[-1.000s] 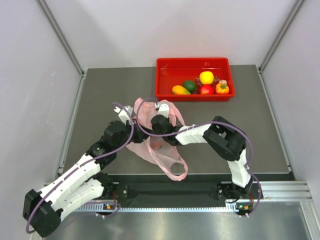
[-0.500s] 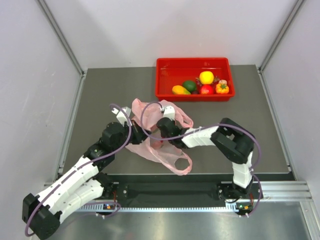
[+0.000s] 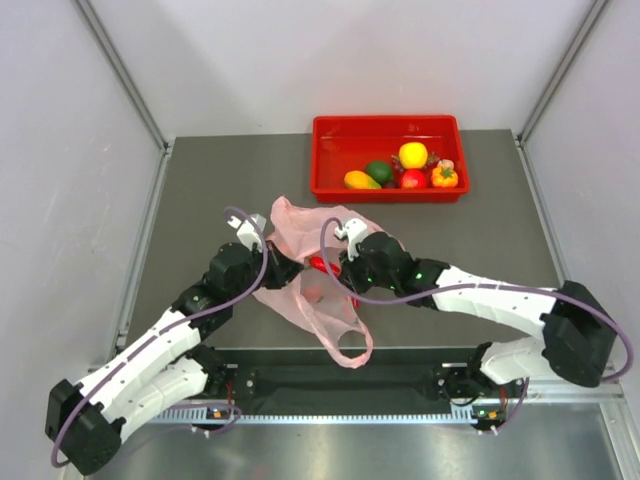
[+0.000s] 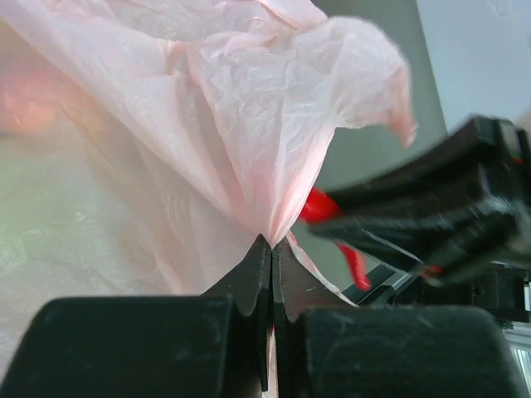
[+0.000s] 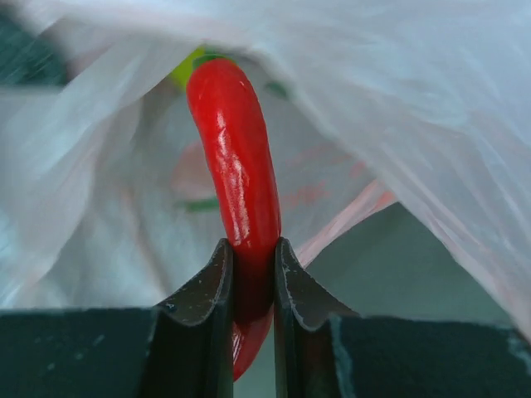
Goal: Untie the knot of the plastic bag and take out the fruit
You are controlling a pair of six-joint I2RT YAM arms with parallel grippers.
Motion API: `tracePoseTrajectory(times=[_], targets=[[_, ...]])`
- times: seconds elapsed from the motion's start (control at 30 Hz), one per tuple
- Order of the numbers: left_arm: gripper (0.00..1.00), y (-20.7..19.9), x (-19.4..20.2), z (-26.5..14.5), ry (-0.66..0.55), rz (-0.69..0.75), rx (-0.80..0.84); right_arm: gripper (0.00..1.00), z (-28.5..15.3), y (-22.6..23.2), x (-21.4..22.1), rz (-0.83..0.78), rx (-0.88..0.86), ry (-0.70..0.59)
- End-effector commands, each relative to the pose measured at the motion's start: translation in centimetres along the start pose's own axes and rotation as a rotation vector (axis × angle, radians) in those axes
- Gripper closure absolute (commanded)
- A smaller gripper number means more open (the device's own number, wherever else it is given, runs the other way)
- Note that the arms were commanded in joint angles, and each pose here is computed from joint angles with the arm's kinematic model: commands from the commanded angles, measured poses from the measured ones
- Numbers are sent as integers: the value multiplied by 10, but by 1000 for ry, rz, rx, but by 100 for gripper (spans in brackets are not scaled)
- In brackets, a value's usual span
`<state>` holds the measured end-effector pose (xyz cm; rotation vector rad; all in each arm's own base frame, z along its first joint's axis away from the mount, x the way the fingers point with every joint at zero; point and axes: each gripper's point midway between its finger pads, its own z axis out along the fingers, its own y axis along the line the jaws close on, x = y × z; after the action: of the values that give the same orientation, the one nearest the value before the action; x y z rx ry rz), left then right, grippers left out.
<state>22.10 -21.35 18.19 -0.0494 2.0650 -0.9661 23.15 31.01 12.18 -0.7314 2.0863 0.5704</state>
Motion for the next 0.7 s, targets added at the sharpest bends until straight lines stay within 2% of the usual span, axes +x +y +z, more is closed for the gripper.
tracePoseTrajectory(times=[0.0,0.07,0.2,0.3,0.37,0.43,0.5,0.53,0.57,0.6,0.63,0.67], targets=[[100,-14,-17,6,-51,4,38,100,-45,35,23,-93,-263,177],[100,-14,-19,7,-60,7,38,100,-70,46,16,-121,-343,156],[100,-14,-23,13,-75,11,30,100,-110,47,13,-147,-368,155],[100,-13,-24,16,-68,14,24,100,-140,57,-1,-194,-452,73],[100,-12,-23,18,-64,15,18,100,-165,67,-15,-220,-516,-28],[100,-11,-22,19,-59,16,16,100,-194,73,-39,-283,-558,-193],[100,-10,-19,20,-50,16,14,100,-210,71,-58,-299,-541,-311],[100,-10,-19,20,-48,14,16,100,-216,57,-78,-292,-439,-411],[100,-14,-22,20,-63,17,34,100,-214,43,-88,-275,-350,-440],[100,-14,-22,20,-62,18,37,100,-203,24,-95,-251,-238,-429],[100,-15,-21,21,-56,18,44,100,-200,-9,-112,-211,-44,-435],[100,-16,-20,21,-52,18,48,100,-193,-23,-118,-201,33,-414]])
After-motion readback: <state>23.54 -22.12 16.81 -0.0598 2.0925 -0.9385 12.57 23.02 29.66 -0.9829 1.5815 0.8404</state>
